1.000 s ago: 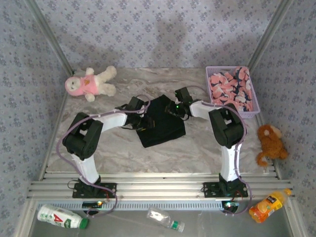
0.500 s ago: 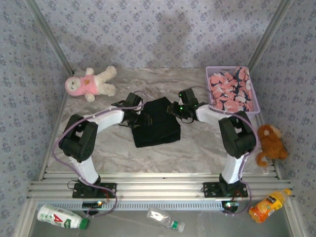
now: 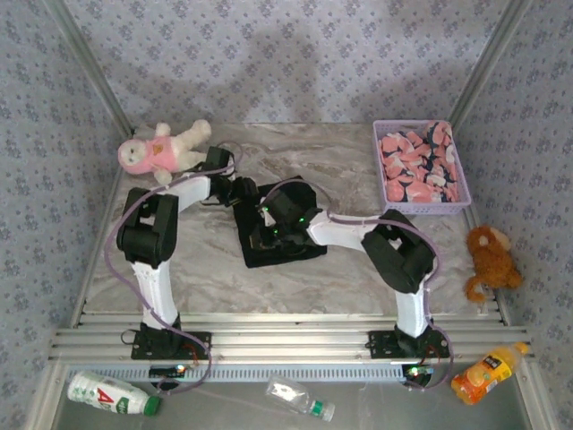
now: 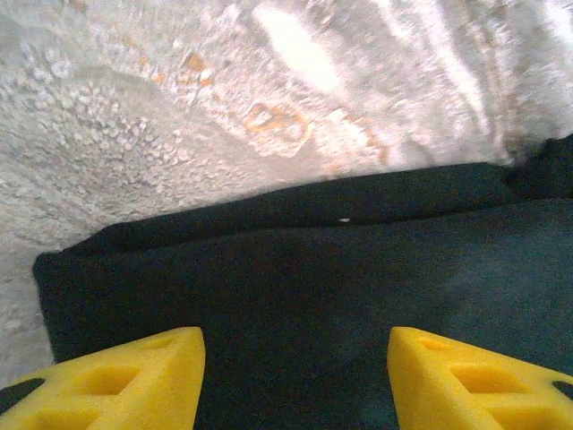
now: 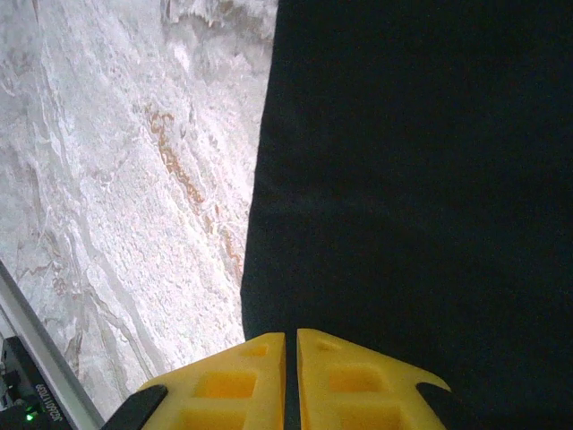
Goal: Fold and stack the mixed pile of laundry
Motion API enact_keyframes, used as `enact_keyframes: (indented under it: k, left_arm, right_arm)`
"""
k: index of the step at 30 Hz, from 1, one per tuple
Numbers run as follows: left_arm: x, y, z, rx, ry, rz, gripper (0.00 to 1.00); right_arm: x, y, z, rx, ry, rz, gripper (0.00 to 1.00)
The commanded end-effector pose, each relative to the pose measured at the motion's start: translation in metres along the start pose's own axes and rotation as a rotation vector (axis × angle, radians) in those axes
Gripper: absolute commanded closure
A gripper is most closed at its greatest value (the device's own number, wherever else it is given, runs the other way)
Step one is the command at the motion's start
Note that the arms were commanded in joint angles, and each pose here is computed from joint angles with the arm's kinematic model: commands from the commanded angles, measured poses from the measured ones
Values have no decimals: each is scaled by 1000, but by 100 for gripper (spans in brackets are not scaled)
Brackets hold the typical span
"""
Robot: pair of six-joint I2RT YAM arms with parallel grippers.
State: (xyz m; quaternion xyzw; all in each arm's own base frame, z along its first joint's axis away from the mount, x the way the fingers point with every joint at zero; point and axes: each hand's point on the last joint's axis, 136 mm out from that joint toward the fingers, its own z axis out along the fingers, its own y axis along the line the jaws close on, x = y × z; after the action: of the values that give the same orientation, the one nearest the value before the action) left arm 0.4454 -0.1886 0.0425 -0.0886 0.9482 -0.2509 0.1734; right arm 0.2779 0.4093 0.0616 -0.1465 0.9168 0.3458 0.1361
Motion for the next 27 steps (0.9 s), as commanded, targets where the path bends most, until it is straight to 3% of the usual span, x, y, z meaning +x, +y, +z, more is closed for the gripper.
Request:
enact_keyframes:
  k: [1, 9, 15, 21, 27]
  left_arm:
    - [4, -10, 10, 51, 33, -6, 43]
    - [12, 20, 33, -13, 86, -50, 43]
    - [2, 13, 25, -26, 84, -24, 43]
    - [-9, -19, -19, 20, 45, 24, 40]
    - [15, -52, -59, 41, -1, 83, 37]
  right_arm:
    - [-1, 7, 14, -55, 27, 21, 89]
    - [68, -36, 27, 19, 212, 110, 90]
    - [83, -31, 16, 29, 276, 54, 89]
    - [21, -27, -28, 17, 102, 67, 85]
    - [-57, -75, -80, 220, -121, 56, 74]
